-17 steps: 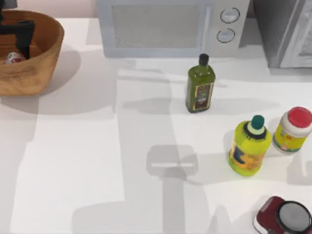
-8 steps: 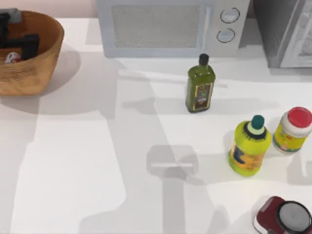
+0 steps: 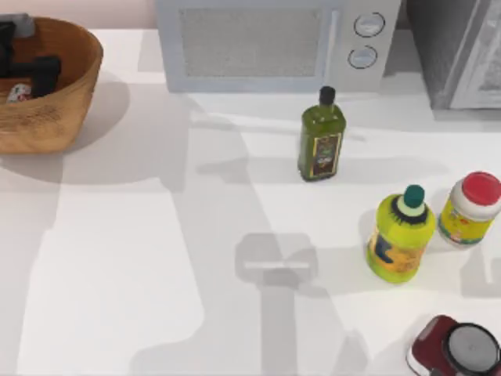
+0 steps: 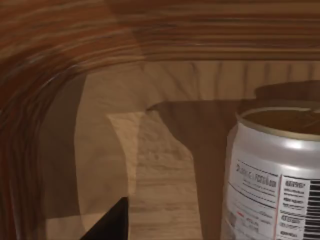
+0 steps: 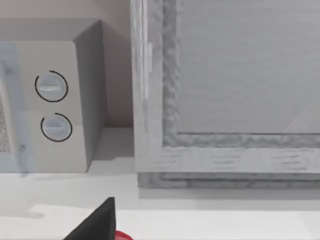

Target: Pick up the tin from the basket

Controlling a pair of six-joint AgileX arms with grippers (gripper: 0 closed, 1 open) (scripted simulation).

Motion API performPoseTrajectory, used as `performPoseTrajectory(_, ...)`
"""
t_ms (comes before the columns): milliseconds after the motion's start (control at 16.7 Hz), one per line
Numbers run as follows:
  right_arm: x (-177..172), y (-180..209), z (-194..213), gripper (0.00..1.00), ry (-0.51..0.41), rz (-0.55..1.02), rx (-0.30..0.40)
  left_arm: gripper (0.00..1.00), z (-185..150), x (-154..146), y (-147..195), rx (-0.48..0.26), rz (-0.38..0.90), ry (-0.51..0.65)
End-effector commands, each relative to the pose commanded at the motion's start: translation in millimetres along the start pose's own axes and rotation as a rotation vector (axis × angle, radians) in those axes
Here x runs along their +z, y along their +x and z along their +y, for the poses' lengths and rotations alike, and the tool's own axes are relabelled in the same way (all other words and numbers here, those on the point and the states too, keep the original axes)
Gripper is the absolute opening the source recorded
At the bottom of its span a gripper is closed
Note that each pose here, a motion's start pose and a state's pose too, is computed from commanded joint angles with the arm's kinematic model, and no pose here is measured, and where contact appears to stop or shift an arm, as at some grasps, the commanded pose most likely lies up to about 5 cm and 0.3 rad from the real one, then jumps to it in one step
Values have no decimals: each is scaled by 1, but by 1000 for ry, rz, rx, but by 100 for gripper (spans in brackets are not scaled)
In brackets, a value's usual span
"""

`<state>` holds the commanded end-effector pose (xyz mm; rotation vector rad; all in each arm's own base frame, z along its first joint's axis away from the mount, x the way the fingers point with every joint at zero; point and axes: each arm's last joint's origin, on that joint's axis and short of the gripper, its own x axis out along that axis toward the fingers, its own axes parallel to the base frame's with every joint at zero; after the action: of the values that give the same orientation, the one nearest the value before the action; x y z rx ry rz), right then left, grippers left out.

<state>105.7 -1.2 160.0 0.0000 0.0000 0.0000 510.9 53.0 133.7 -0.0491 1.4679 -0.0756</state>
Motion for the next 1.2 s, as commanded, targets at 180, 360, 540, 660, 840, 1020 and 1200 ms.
performPoseTrajectory(180, 0, 0, 0, 100, 0, 0, 0, 55, 0, 0, 0, 0, 0, 0)
performPoseTrajectory(360, 0, 0, 0, 100, 0, 0, 0, 32, 0, 0, 0, 0, 0, 0)
performPoseTrajectory(540, 0, 0, 0, 100, 0, 0, 0, 10, 0, 0, 0, 0, 0, 0)
performPoseTrajectory(660, 0, 0, 0, 100, 0, 0, 0, 0, 0, 0, 0, 0, 0, 0)
performPoseTrajectory(840, 0, 0, 0, 100, 0, 0, 0, 0, 0, 0, 0, 0, 0, 0)
performPoseTrajectory(1020, 0, 0, 0, 100, 0, 0, 0, 0, 0, 0, 0, 0, 0, 0)
performPoseTrajectory(1200, 0, 0, 0, 100, 0, 0, 0, 0, -1, -5, -22, 12, -21, -20)
